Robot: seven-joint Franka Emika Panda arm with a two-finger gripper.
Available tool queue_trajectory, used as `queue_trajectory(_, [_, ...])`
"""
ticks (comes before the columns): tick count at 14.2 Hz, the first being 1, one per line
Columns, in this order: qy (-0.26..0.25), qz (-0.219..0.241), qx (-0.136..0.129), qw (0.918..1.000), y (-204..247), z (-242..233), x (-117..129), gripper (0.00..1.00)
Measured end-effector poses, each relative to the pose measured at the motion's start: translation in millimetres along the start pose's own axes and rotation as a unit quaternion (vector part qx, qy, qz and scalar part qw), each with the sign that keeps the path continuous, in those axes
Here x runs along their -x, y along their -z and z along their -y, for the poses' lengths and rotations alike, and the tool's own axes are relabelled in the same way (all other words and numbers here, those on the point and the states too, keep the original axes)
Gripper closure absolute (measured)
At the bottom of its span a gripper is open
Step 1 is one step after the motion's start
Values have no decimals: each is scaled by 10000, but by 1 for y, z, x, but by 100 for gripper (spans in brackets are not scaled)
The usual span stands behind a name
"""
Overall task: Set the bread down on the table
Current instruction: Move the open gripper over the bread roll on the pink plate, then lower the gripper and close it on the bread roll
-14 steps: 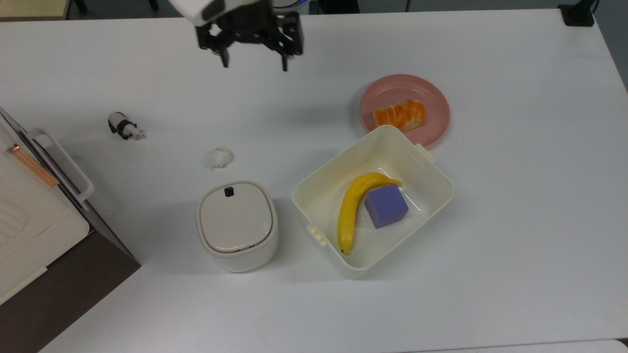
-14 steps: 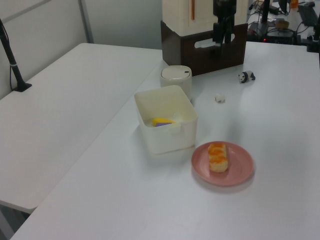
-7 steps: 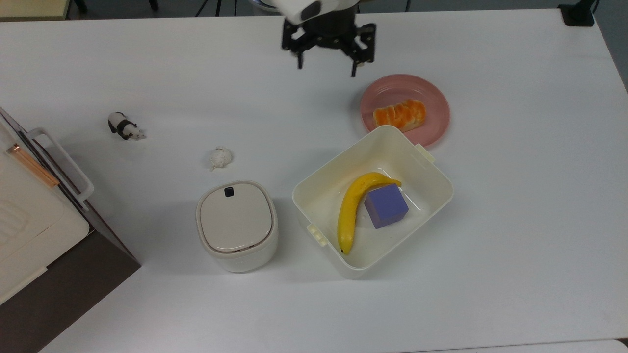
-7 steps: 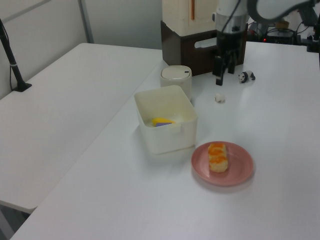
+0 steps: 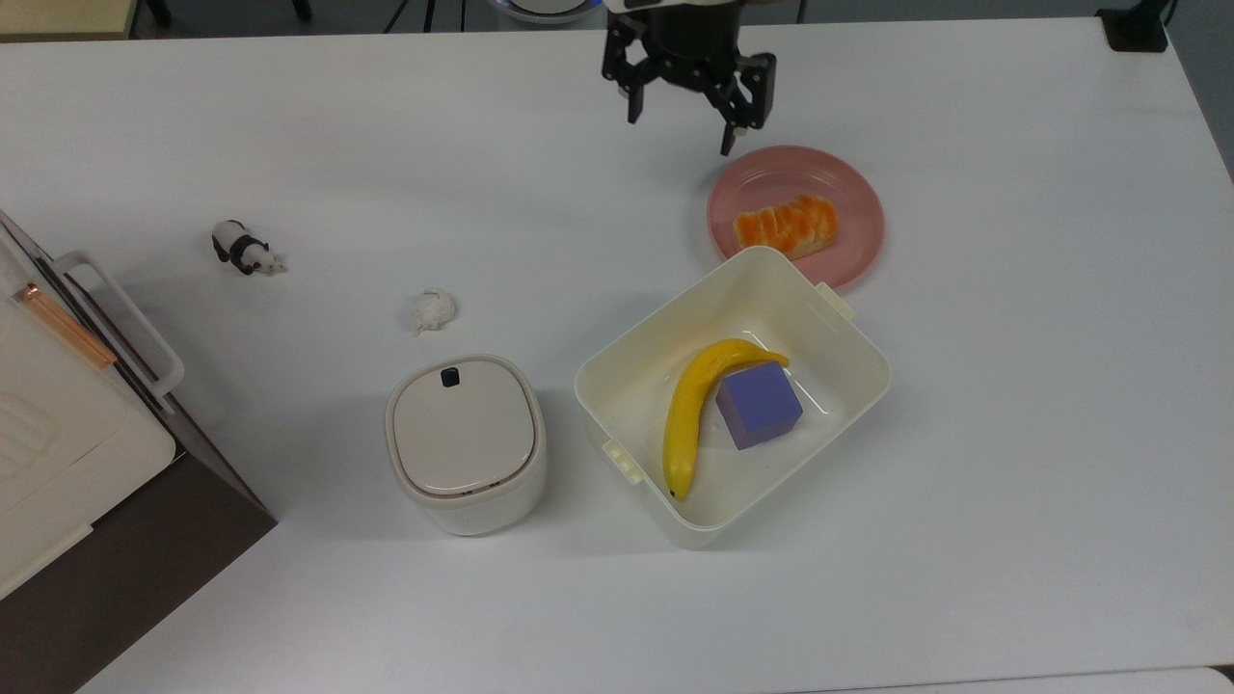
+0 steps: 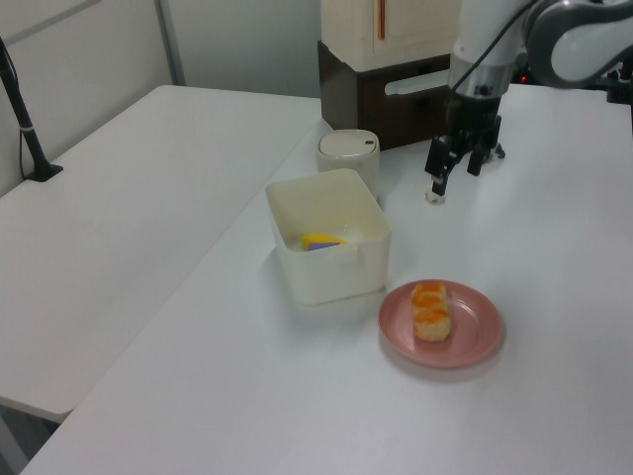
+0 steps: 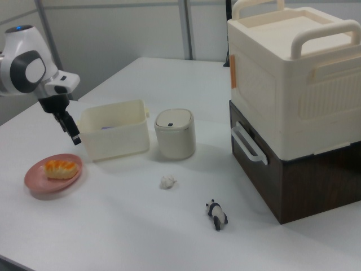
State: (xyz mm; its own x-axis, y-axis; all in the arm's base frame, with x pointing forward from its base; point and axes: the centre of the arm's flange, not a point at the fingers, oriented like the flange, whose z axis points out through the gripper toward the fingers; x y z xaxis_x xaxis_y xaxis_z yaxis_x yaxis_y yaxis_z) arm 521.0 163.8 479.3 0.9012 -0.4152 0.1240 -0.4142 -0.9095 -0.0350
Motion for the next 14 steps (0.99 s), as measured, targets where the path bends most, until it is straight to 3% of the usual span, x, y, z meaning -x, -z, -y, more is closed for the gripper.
queue_trajectory(5, [-168, -244, 571, 9979, -64, 66, 54, 0])
queue_trajectory(8, [-355, -552, 726, 9952, -104, 95, 77, 0])
queue_trajectory(10, [-495, -636, 808, 9935, -121, 106, 77, 0])
queue_trajectory(14, [-645, -771, 707, 9924, -117, 121, 71, 2])
